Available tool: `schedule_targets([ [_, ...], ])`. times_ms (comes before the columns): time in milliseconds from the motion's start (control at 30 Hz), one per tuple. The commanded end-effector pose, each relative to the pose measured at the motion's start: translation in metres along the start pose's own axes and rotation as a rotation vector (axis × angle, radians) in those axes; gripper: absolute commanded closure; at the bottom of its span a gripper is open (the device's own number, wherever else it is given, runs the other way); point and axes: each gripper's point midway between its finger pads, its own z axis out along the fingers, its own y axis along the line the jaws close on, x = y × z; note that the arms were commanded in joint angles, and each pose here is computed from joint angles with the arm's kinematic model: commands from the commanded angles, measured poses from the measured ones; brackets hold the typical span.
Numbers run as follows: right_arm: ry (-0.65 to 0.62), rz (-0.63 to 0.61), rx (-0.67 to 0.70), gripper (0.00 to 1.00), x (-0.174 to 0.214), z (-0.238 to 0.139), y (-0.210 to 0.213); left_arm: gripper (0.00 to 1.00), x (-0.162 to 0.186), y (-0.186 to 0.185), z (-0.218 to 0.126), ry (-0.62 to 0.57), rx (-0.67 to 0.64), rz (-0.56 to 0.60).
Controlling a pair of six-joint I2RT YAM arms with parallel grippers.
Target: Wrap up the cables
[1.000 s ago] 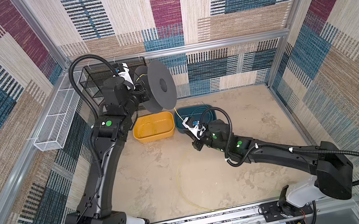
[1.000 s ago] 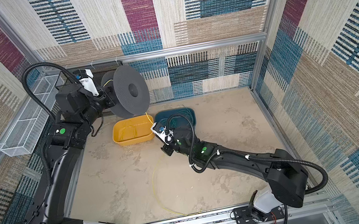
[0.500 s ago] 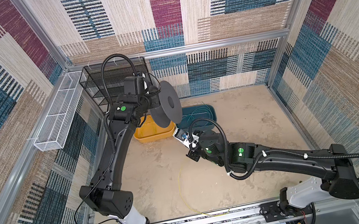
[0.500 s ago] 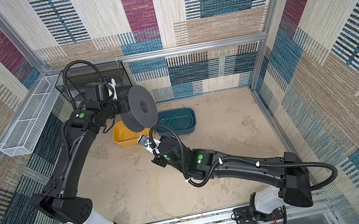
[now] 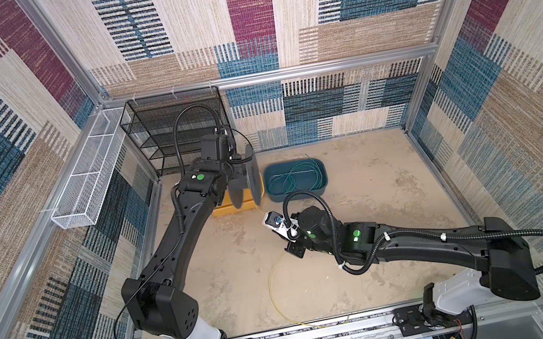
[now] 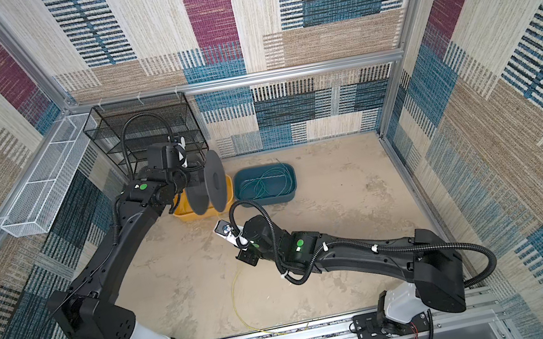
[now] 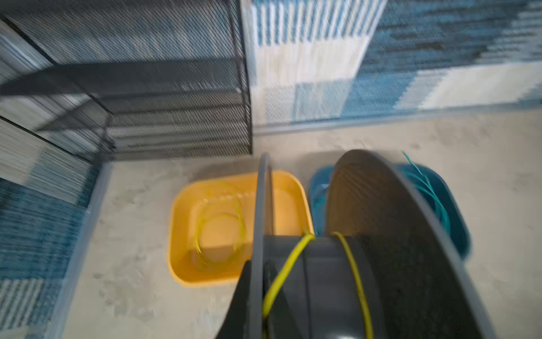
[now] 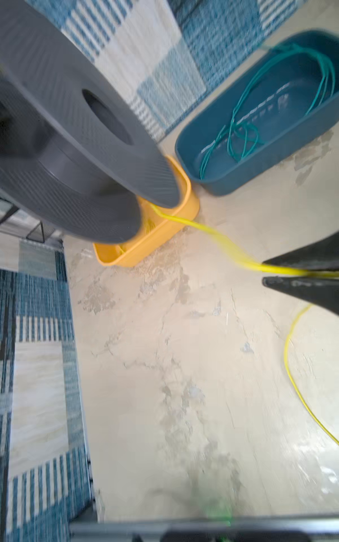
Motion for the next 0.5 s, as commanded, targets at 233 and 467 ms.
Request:
schedule_targets([
  [233,-0.073,0.117,-0.200,0.74,0.002,0.007,0.025,1.00,-0.070,0.034,-0.013,-0.350,-0.163,-0.153],
  [467,-0.105,0.203,-0.087,0.58,0.004,-0.023,-0.020,1.00,-0.057,0.030,-0.007,-0.327,-0.152,-0.150],
])
